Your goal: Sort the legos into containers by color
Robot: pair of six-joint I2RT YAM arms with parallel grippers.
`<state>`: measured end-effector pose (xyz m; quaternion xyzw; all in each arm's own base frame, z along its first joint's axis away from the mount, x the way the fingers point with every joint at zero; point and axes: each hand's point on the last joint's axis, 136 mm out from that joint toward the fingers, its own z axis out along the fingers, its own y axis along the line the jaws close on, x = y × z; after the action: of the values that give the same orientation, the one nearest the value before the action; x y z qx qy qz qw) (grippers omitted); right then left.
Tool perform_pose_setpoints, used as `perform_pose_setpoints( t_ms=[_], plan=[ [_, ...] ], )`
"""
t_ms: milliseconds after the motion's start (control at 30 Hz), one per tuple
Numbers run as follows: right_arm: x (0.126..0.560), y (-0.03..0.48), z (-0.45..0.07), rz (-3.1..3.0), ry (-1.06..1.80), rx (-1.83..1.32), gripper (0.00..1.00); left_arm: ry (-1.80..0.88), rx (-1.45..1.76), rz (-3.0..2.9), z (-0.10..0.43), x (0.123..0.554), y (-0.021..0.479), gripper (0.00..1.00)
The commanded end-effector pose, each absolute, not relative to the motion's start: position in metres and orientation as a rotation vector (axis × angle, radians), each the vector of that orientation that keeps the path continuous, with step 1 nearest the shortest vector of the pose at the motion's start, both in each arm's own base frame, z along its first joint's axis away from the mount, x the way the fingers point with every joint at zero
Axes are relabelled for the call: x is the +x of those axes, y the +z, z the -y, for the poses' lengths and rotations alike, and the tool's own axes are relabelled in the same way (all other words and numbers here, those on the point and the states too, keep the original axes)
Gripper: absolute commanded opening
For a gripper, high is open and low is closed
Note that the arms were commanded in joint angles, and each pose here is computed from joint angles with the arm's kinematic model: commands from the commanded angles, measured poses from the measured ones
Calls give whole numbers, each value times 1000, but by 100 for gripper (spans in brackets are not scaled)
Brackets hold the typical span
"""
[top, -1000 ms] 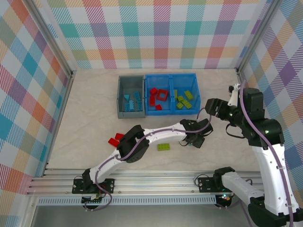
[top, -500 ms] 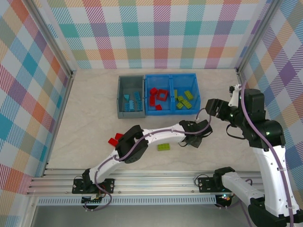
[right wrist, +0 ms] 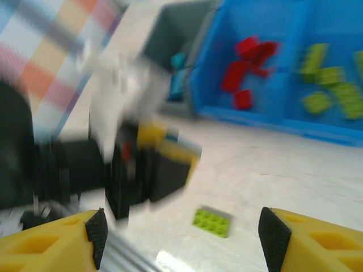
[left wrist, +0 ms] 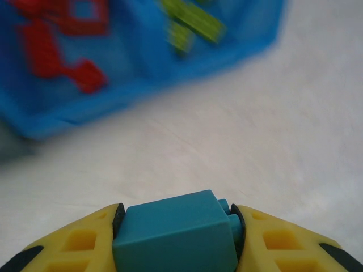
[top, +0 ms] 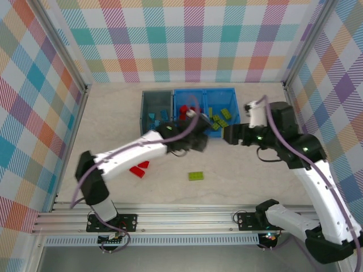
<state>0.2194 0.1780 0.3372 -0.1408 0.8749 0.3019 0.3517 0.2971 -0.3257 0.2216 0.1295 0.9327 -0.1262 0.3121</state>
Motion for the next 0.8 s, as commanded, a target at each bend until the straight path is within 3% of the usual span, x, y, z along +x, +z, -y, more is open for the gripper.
perform_pose_setpoints(
  t_ms=[0, 167, 467, 767],
  plan=[
    [224, 336, -227, -2202, 823, -521, 72, -221, 210, -2531, 254, 329, 209, 34],
    [226, 327, -281, -2157, 857, -599, 72, -148, 55, -2510, 197, 398, 204, 33],
    [235, 307, -342, -2089, 951, -632, 71, 45, -77, -2473, 163, 508, 165, 33],
    [231, 295, -358, -2068, 983, -619, 71, 148, -123, -2474, 146, 553, 129, 32]
  ],
)
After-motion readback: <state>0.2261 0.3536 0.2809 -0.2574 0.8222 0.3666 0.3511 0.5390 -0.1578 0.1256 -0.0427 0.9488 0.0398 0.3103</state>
